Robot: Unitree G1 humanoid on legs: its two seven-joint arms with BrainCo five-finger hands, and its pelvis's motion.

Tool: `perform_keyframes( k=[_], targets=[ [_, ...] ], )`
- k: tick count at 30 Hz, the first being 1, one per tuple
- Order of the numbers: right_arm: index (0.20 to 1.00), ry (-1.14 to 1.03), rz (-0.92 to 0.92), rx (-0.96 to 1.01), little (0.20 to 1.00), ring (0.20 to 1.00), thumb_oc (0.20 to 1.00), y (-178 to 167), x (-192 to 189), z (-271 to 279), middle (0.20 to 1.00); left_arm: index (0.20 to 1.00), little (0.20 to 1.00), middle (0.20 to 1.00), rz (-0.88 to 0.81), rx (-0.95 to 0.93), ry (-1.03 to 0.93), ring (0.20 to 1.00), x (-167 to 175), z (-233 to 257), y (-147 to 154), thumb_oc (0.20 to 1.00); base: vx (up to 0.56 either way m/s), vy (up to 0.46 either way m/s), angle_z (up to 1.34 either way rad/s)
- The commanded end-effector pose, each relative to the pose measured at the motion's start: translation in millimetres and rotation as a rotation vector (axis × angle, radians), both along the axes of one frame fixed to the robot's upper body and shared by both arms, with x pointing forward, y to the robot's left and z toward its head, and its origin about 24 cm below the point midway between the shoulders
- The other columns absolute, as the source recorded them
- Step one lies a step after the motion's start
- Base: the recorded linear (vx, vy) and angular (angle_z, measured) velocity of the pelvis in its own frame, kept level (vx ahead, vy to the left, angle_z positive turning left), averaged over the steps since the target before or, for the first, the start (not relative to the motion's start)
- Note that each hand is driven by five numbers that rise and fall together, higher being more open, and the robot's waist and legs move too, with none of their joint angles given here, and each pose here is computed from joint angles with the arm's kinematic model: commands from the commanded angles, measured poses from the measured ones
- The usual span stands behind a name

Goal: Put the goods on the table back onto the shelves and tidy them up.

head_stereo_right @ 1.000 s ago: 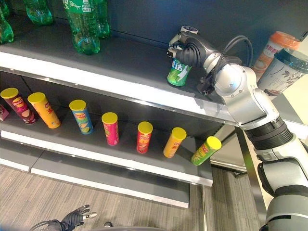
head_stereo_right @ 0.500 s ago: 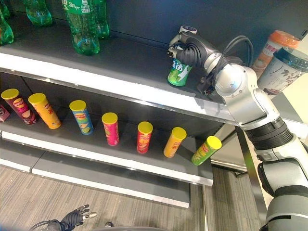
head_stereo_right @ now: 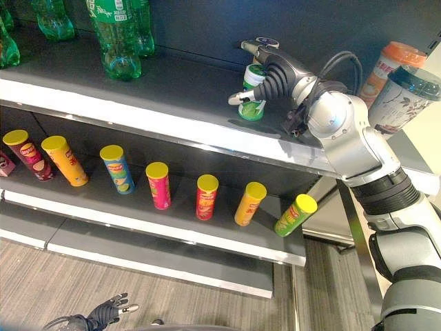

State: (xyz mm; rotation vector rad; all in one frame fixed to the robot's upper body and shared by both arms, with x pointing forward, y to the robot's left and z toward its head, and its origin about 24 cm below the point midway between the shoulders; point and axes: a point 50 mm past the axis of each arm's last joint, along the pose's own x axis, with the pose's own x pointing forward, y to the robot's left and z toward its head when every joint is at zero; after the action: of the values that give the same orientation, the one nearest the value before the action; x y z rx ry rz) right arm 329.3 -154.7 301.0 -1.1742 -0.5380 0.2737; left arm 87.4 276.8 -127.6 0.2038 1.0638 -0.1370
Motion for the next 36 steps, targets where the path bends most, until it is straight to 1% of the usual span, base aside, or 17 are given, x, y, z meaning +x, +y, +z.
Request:
perform_keyframes(
  k=[1,2,4,8,12,13,16,18,21,22,24,26,27,31,32,33,36],
  targets=[
    [1.000,-0.179,-0.065,-0.013,1.000,1.000,1.000,-17.3,-11.5,30.1,1.000,1.000,1.000,1.000,-0.031,0.021,-0.045,1.000,13.8,6.3,7.7,1.000,0.00,0.000,0.00],
    [1.000,-0.179,-0.065,-0.013,1.000,1.000,1.000,-17.4,-11.6,30.1,1.000,1.000,1.000,1.000,-0.031,0.021,-0.045,1.000,13.8,6.3,7.7,1.000,0.00,0.000,0.00],
    [1.000,-0.377,-0.052,0.056,1.000,1.000,1.000,-24.4,-34.5,57.9,1.000,1.000,1.000,1.000,-0.007,0.010,-0.036,1.000,10.0,3.6,6.2,1.000,0.00,0.000,0.00],
    [1.000,-0.498,-0.006,0.103,1.000,1.000,1.000,-25.3,-60.3,67.8,1.000,1.000,1.000,1.000,0.009,0.005,-0.038,1.000,9.7,2.9,6.0,1.000,0.00,0.013,-0.01],
    [1.000,-0.508,0.135,0.193,1.000,1.000,1.000,-17.7,-85.0,58.0,1.000,1.000,1.000,1.000,0.008,0.002,-0.034,1.000,8.0,1.3,4.2,1.000,-0.01,0.015,-0.04],
    [1.000,-0.413,0.256,0.232,1.000,1.000,1.000,-6.3,-92.1,43.0,1.000,1.000,1.000,1.000,0.008,-0.004,-0.035,1.000,9.2,0.6,2.4,1.000,-0.04,0.027,-0.12],
    [1.000,-0.306,0.393,0.284,1.000,1.000,1.000,7.3,-100.4,24.4,1.000,1.000,1.000,1.000,0.001,-0.015,-0.041,1.000,12.4,-0.7,-2.4,1.000,-0.04,0.017,-0.17],
    [1.000,-0.275,0.427,0.300,1.000,1.000,1.000,10.7,-101.9,17.1,1.000,1.000,1.000,1.000,-0.004,-0.016,-0.046,1.000,14.9,-0.8,-3.9,1.000,-0.03,0.007,-0.23],
    [1.000,0.057,0.648,0.396,1.000,1.000,1.000,33.5,-113.3,-28.2,1.000,1.000,1.000,1.000,-0.014,-0.023,-0.064,1.000,23.3,-0.9,-8.8,1.000,-0.11,0.003,-0.18],
    [1.000,0.103,0.672,0.397,1.000,1.000,1.000,35.2,-117.8,-34.6,1.000,1.000,1.000,1.000,-0.017,-0.026,-0.068,1.000,24.5,-0.2,-9.3,1.000,-0.05,0.012,-0.24],
    [1.000,0.167,0.685,0.448,1.000,1.000,1.000,32.1,-118.7,-44.8,1.000,1.000,1.000,1.000,-0.018,-0.029,-0.074,1.000,26.3,-0.4,-11.2,1.000,-0.04,0.014,-0.21],
    [1.000,0.326,0.711,0.493,1.000,1.000,1.000,32.2,-124.2,-67.1,1.000,1.000,1.000,1.000,-0.028,-0.029,-0.076,1.000,26.8,0.3,-11.2,1.000,-0.05,0.020,-0.18],
    [1.000,0.494,0.715,0.557,1.000,1.000,1.000,29.0,-126.0,-90.5,1.000,1.000,1.000,1.000,-0.038,-0.027,-0.079,1.000,29.2,0.5,-12.5,1.000,-0.06,0.021,-0.27],
    [1.000,0.743,0.686,0.618,1.000,1.000,1.000,21.0,-137.2,-129.9,1.000,1.000,1.000,1.000,-0.060,-0.025,-0.084,1.000,33.7,1.4,-14.5,1.000,0.00,0.021,-0.28],
    [1.000,0.743,0.686,0.619,1.000,1.000,1.000,20.8,-137.3,-130.0,1.000,1.000,1.000,1.000,-0.061,-0.025,-0.083,1.000,33.7,1.4,-14.5,1.000,-0.02,0.001,-0.18],
    [1.000,0.856,0.671,0.651,1.000,1.000,1.000,19.8,-140.0,-148.6,1.000,1.000,1.000,1.000,-0.065,-0.027,-0.081,1.000,33.3,1.4,-14.4,1.000,0.00,0.000,0.00],
    [1.000,0.906,0.570,0.685,1.000,1.000,1.000,12.4,-136.3,-172.7,1.000,1.000,1.000,1.000,-0.059,-0.028,-0.084,1.000,34.0,0.6,-16.3,1.000,-0.01,0.000,0.05]
  ],
)
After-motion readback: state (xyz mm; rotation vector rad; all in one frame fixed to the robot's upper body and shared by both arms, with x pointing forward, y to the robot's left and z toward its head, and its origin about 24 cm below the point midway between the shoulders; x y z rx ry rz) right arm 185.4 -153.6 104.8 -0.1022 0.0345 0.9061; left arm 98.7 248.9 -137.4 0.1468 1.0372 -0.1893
